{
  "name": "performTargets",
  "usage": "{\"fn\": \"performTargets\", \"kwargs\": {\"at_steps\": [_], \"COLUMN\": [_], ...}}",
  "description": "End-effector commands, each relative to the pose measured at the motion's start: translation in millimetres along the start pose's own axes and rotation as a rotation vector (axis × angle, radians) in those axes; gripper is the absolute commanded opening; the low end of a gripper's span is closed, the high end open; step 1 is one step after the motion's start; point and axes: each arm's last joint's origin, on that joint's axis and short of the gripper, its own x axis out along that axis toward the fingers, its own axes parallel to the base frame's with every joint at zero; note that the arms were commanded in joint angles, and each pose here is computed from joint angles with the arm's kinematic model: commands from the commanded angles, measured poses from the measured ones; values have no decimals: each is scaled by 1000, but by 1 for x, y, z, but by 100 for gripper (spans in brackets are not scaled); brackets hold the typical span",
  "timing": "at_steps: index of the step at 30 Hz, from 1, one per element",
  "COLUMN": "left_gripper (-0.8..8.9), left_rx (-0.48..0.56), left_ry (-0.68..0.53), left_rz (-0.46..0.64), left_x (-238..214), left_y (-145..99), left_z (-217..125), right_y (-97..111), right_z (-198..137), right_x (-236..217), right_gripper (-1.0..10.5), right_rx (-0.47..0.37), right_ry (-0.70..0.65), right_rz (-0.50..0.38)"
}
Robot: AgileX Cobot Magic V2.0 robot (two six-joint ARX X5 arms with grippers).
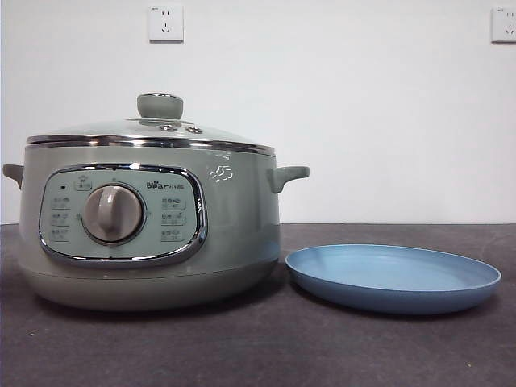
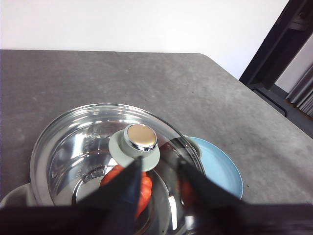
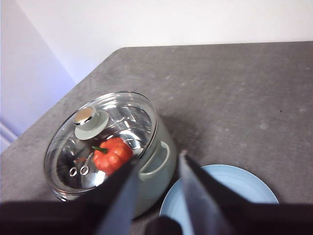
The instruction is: Take the pumpkin out from the steamer,put the pumpkin in the blue plate,close the lid
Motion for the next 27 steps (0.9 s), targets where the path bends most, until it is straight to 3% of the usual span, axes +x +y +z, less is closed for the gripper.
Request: {"fn": "performTargets", "kwargs": {"at_steps": [1,8,17,27], "left_gripper": [380,378,378,377], "left_rx": [3,-31,93,190], "left_ry": [-4,53,201,348], "left_rz": [-6,-18,48,144], "left_x": [2,28,86,142], "left_y": [1,6,-4,-6], "left_z": [2,15,38,18], "right_y": [0,0,-1,-1], "right_z": [0,0,-5,-7], "right_x": [0,1,0,0], "right_gripper": [533,533,533,533], "right_rx": [1,14,43,50], "right_ry": [2,7,53,68], "right_rz": [-2,-2,-7,-9]}}
